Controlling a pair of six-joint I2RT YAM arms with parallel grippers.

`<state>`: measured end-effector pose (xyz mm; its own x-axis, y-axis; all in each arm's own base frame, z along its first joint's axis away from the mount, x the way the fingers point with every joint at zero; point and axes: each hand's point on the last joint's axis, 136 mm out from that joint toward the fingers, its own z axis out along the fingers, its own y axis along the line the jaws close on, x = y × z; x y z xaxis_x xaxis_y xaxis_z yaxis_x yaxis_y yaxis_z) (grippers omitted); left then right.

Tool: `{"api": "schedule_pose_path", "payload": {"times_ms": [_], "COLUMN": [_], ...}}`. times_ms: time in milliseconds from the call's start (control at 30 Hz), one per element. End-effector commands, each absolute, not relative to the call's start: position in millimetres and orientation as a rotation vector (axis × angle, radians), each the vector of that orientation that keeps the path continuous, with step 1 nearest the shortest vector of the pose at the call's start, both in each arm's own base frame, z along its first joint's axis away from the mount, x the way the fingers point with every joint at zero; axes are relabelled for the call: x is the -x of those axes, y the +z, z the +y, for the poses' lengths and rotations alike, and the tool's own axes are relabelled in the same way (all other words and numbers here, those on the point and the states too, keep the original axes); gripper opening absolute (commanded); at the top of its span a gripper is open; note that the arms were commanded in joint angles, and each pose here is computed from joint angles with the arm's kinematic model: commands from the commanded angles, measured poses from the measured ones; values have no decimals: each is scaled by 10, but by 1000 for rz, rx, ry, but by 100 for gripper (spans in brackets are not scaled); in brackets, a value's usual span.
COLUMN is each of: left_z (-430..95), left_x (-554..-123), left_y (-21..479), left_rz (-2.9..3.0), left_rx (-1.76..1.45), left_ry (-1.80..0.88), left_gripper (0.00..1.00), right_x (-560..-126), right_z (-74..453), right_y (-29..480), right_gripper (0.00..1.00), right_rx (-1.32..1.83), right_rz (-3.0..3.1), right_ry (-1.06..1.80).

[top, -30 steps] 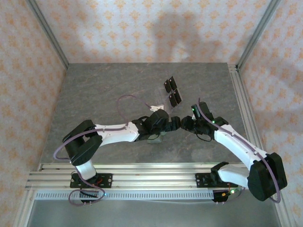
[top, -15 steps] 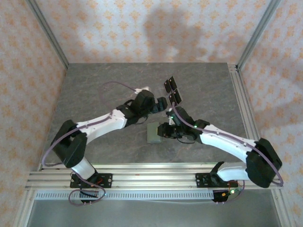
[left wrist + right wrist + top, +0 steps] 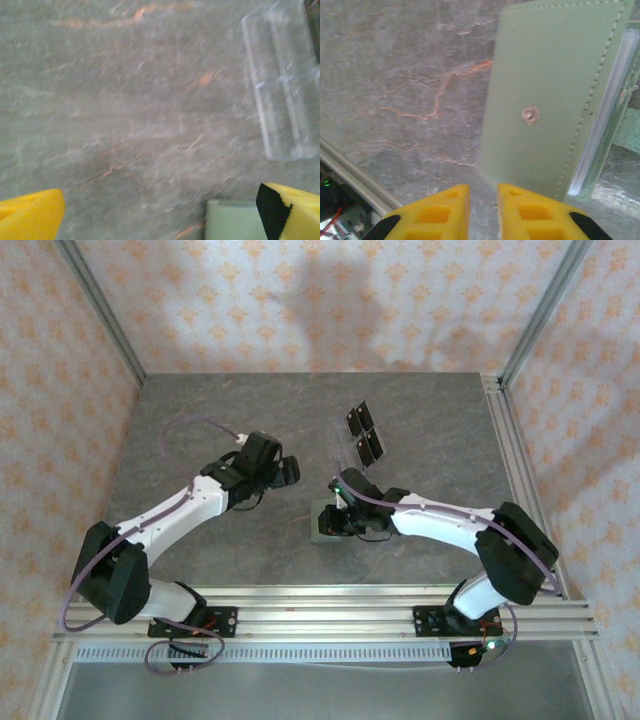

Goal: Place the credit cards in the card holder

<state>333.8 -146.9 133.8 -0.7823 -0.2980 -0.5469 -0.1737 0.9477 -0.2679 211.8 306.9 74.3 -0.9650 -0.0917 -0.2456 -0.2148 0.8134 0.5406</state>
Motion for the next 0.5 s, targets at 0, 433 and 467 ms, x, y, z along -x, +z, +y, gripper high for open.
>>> {"api": "schedule_pose_path", "payload": {"times_ms": [0,433,467], "left_z": [-1342,-1708,-1768], "left_x": [-3059,-2478,-2462], "left_y": [1196,833,814], "left_rz": [2566,2643,2643], "left_rx": [262,62,43], "left_ry": [-207,-364,-369], "left_gripper": [100,100,100], "right_x": [-2246,-2310,-2305], "right_z": [3066,2879,2882], "right_y": [682,381,366], "right_gripper": [19,14,14], "right_rx": [246,165,165], "right_rz": [2769,2823,2827], "right_ry": [797,747,750]}}
